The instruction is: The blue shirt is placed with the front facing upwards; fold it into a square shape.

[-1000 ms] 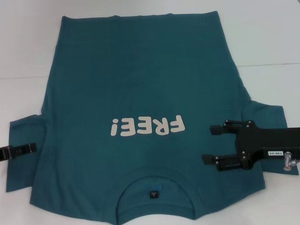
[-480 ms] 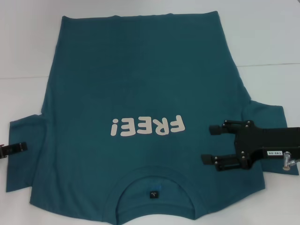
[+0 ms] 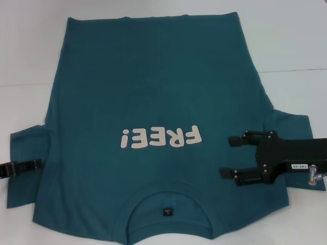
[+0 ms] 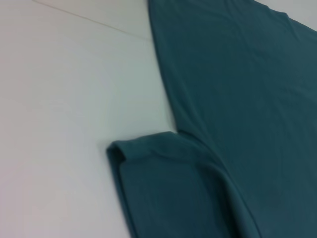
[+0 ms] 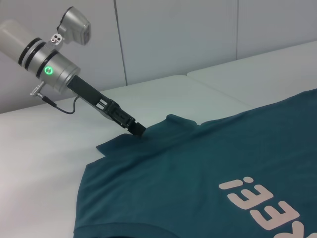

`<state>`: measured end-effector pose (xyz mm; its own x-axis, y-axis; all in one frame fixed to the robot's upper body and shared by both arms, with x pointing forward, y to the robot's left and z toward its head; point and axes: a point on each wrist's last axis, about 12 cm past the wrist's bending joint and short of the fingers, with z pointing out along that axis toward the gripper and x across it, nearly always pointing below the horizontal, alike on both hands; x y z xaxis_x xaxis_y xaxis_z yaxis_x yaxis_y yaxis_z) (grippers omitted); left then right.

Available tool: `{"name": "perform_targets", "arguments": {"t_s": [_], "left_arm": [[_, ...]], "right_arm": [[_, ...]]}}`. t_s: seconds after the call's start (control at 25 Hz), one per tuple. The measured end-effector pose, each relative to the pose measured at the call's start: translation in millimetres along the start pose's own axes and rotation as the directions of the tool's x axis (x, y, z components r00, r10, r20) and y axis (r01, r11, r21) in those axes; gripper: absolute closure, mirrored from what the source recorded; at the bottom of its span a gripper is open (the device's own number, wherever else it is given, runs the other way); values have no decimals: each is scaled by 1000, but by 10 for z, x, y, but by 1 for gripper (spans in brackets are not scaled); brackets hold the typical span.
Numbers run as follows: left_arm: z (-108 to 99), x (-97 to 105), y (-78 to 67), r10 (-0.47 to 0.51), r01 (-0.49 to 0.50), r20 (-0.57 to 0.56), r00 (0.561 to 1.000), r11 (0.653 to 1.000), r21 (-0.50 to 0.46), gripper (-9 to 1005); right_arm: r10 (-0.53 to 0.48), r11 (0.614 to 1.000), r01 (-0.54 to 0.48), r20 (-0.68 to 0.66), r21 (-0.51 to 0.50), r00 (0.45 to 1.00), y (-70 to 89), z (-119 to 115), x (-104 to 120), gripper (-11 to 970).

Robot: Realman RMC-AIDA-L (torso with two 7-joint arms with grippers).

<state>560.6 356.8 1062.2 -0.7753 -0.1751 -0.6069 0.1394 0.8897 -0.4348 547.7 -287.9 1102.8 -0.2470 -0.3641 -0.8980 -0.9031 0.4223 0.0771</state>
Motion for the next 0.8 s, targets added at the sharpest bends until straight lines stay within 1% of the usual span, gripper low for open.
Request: {"name": "perform_targets", "arguments": {"t_s": [0.24,0.52,0.72,0.8], "left_arm": [[-11,-26,-23,11,-11,-2,1000,1000,12,152],[-125,-49,64,13,-12,31,999,999,-30,152],[-112,-14,98,18,-17,14,1000,998,-58,153],[-89,-7,81,23,-23,2,1000,998,-60,153]], "right_arm": [[-1,1000,1,1,0,1000,-3,2,-6,32],[4,1000,-4,2,4,1000,-2,-8,4,32],[4,1000,-4,2,3,1000,-2,-8,4,32],[3,1000,-3,1,2,1000,-3,-5,1,32]]}}
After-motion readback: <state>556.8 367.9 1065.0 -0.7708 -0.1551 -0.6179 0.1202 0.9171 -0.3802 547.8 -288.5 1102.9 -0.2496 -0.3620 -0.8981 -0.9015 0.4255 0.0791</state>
